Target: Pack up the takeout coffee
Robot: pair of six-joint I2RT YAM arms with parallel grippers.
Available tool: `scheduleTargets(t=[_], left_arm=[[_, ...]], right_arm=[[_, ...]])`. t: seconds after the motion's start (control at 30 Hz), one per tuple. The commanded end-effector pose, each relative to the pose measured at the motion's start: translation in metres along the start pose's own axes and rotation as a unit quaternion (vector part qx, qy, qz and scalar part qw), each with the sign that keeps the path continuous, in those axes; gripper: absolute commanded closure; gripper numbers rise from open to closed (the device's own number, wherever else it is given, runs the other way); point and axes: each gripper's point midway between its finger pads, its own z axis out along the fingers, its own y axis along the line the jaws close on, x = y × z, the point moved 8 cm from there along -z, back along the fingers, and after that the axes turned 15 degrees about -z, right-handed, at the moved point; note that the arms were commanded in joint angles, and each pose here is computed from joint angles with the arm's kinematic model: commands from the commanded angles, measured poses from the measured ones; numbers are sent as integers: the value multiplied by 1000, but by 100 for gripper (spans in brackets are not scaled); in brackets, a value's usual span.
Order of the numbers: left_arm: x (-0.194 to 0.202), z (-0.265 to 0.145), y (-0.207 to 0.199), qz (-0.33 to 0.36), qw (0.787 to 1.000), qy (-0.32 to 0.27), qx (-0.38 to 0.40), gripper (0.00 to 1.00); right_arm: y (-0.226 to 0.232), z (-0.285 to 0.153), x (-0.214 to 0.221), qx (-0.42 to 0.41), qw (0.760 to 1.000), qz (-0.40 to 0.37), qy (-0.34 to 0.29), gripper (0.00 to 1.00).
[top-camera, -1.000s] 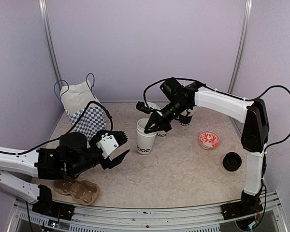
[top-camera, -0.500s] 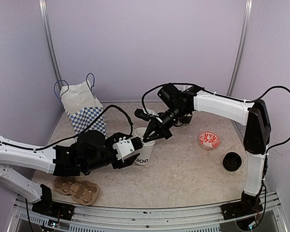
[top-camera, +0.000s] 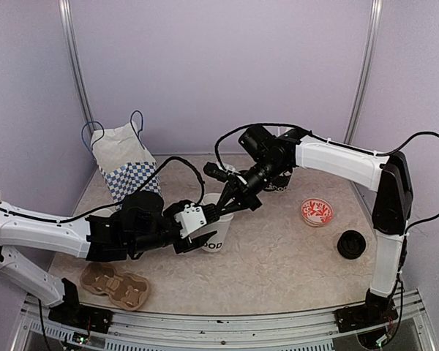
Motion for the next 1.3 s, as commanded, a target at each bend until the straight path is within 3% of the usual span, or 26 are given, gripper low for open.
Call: scheduleTargets(t=[0.0,0.73,1.27], left_arm=[[-10,5,4,-16,1000,-13,7,37],[14,29,9,-23,998,47,-27,42],[36,48,1,-16,993,113,-9,48]], right_arm=[[10,-7,-19,-10,1000,-18,-22,100],[-2,-6,-24,7,1000,-21,-17,100],[-2,-15,-31,30,998,-53,-5,100]])
